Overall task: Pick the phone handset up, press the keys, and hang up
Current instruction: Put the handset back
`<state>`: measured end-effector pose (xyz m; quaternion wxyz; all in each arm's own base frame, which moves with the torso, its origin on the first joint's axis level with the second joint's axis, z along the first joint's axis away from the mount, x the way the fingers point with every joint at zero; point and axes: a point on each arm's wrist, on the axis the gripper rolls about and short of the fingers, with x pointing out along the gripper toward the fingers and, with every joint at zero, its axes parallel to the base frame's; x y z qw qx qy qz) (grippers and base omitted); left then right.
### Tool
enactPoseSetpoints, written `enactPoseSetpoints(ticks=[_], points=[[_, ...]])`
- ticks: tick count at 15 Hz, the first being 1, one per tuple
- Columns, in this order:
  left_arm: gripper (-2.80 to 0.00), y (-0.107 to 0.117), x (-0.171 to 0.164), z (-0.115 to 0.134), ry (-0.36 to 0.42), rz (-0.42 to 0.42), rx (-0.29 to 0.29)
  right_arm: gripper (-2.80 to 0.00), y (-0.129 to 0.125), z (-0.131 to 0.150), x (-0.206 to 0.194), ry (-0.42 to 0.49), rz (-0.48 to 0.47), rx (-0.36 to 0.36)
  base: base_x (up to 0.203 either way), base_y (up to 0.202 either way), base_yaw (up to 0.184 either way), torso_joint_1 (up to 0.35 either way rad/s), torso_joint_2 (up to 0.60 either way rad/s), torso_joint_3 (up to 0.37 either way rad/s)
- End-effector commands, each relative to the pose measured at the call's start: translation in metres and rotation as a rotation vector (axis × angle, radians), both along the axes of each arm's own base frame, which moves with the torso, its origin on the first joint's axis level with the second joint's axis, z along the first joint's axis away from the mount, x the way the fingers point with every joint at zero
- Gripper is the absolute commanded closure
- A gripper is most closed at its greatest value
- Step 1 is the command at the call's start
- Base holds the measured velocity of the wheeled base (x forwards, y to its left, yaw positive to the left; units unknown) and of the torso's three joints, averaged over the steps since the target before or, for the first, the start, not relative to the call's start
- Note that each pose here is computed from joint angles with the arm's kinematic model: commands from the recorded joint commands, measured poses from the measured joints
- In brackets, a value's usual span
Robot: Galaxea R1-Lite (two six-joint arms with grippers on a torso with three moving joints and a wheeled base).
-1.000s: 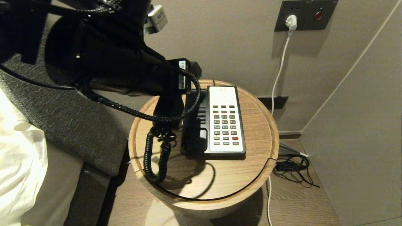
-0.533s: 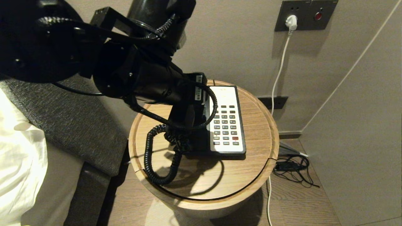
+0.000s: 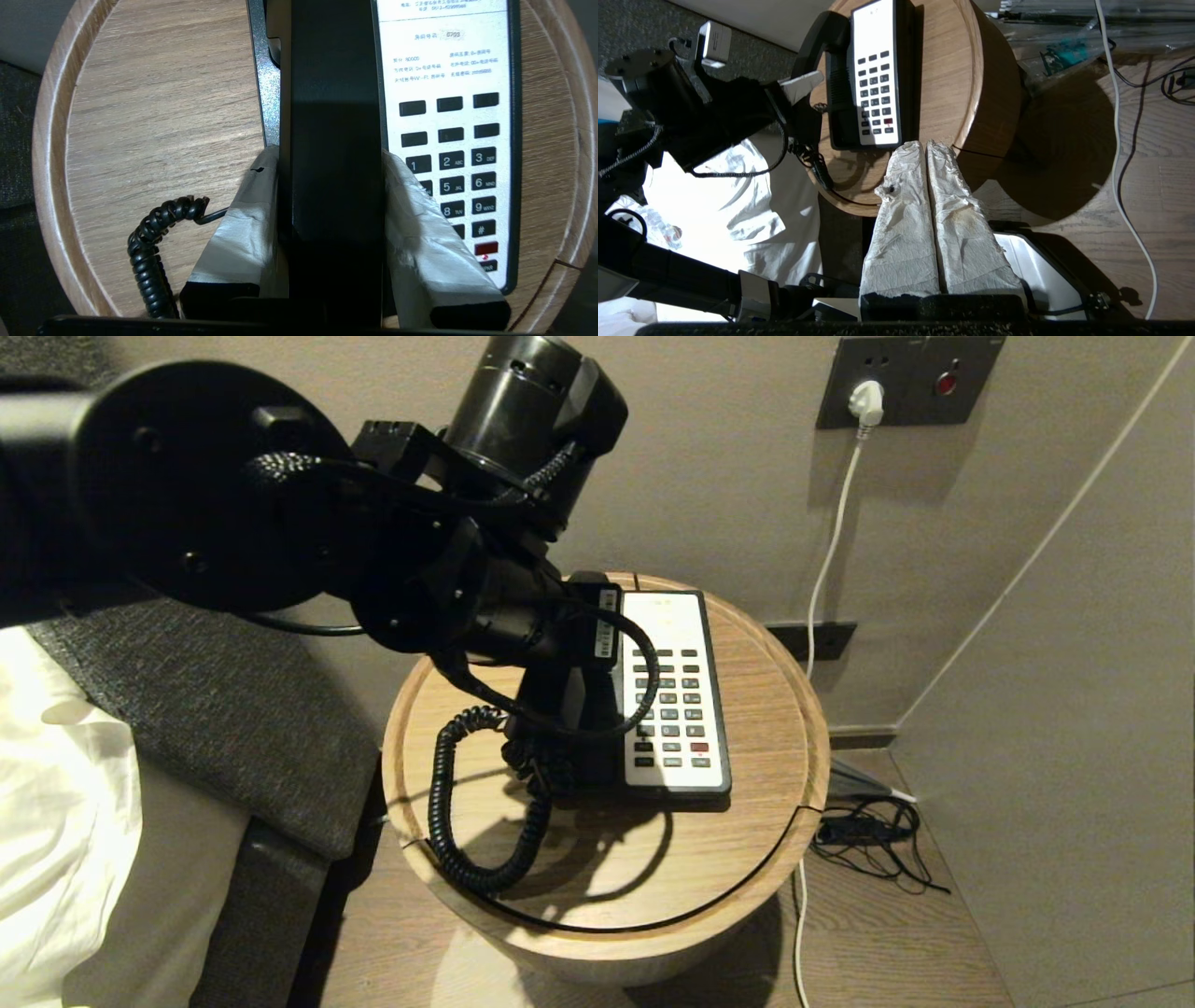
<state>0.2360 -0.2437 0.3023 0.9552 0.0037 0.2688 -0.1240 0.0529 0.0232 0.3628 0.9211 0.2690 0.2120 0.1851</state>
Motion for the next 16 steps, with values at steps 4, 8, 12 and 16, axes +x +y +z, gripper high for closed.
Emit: enactPoseSetpoints(ticks=[4, 8, 12, 16], points=[[0.00, -0.006, 0.005, -0.004, -0.001, 0.011, 0.015, 0.00, 0.000, -0.003, -0.001, 0.009, 0.005, 0.000, 0.000, 0.000, 0.000, 0.000, 0.00, 0.000], [0.00, -0.006, 0.006, -0.008, 0.015, 0.013, 0.036, 0.00, 0.000, -0.006, 0.000, 0.017, 0.005, -0.003, 0.000, 0.000, 0.000, 0.000, 0.00, 0.000], [0.00, -0.011, 0.010, -0.015, 0.029, 0.011, 0.049, 0.00, 0.000, -0.007, 0.001, 0.019, 0.005, -0.003, 0.000, 0.000, 0.000, 0.000, 0.00, 0.000], [0.00, -0.019, 0.011, -0.017, 0.029, 0.001, 0.047, 0.00, 0.001, -0.009, 0.002, 0.022, 0.005, -0.006, 0.000, 0.000, 0.000, 0.000, 0.00, 0.000]])
